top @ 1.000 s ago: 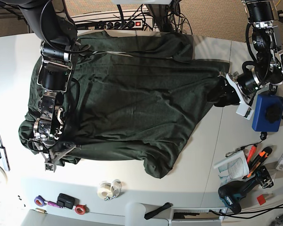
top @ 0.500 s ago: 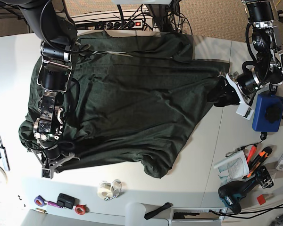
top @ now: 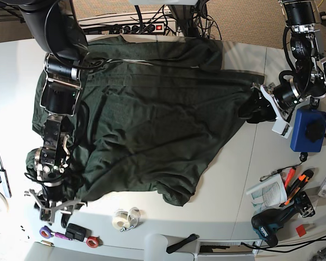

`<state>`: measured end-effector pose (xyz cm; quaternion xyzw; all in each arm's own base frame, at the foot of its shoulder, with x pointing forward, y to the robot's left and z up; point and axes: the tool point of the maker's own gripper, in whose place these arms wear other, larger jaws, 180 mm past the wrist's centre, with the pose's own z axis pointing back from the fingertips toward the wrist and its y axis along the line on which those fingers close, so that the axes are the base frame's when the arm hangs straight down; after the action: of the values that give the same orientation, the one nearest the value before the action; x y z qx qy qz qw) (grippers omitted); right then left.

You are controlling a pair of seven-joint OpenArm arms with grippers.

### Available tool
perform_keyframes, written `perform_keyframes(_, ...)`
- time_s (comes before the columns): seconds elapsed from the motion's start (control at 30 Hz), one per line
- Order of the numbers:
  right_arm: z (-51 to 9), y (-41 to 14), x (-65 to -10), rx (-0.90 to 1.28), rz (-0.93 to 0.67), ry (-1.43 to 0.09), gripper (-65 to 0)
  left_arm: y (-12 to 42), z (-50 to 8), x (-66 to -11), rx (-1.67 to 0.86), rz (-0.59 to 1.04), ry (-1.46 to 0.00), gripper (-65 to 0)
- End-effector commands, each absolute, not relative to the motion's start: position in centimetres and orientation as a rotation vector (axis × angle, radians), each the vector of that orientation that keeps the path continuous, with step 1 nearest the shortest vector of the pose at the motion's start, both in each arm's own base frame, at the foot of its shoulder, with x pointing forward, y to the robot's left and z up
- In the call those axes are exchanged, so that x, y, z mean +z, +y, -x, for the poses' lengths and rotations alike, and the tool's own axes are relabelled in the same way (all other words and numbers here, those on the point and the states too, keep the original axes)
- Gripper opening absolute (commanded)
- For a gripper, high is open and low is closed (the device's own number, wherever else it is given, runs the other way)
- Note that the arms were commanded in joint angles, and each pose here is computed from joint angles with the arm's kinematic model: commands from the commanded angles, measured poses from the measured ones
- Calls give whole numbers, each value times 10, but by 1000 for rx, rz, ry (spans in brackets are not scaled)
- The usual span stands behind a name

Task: Layout the t-shirt on the table in an organized manner, then fold the t-shirt properly
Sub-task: 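Pull the shirt side with the right gripper outward to widen it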

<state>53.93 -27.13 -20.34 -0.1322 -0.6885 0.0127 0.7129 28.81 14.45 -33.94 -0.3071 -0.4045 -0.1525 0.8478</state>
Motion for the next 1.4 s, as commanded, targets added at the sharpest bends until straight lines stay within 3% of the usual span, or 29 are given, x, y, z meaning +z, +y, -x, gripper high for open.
perform_keyframes(0.0, -546, -277, -164, 19, 314, -1621, -360, 147, -296, -324, -336, 654, -907, -418)
perform_keyframes(0.13, -548, -277, -161, 16, 313, -1616, -361, 147, -294, -325, -334, 655, -903, -418)
perform_keyframes(0.23, -547, -282, -178, 2, 314, -1522, -365, 147, -293, -326, -333, 655, -901, -418)
perform_keyframes(0.3, -543, -293, -191, -26, 338, -1442, -416, 147, -293, -326, -332, 655, -901, -418)
perform_keyframes(0.47, -509, -341, -204, -147, 485, -1328, -643, 147, -291, -329, -331, 652, -892, -418)
perform_keyframes(0.6, -465, -375, -189, -281, 625, -1313, -650, 147, -291, -329, -330, 654, -893, -418)
perform_keyframes(0.7, -440, -393, -191, -361, 642, -1302, -650, 147, -291, -328, -329, 655, -896, -418)
perform_keyframes(0.73, -435, -400, -197, -392, 627, -1283, -628, 147, -291, -328, -329, 655, -896, -418)
perform_keyframes(0.87, -423, -421, -228, -463, 534, -1239, -391, 146, -291, -328, -328, 658, -897, -418)
perform_keyframes(0.93, -421, -427, -243, -493, 459, -1249, -334, 146, -291, -328, -328, 658, -897, -418)
perform_keyframes(1.17, -434, -420, -294, -514, 274, -1229, -334, 146, -291, -326, -326, 665, -901, -418)
perform_keyframes(1.37, -456, -408, -300, -516, 202, -1244, -334, 146, -292, -326, -324, 666, -907, -418)
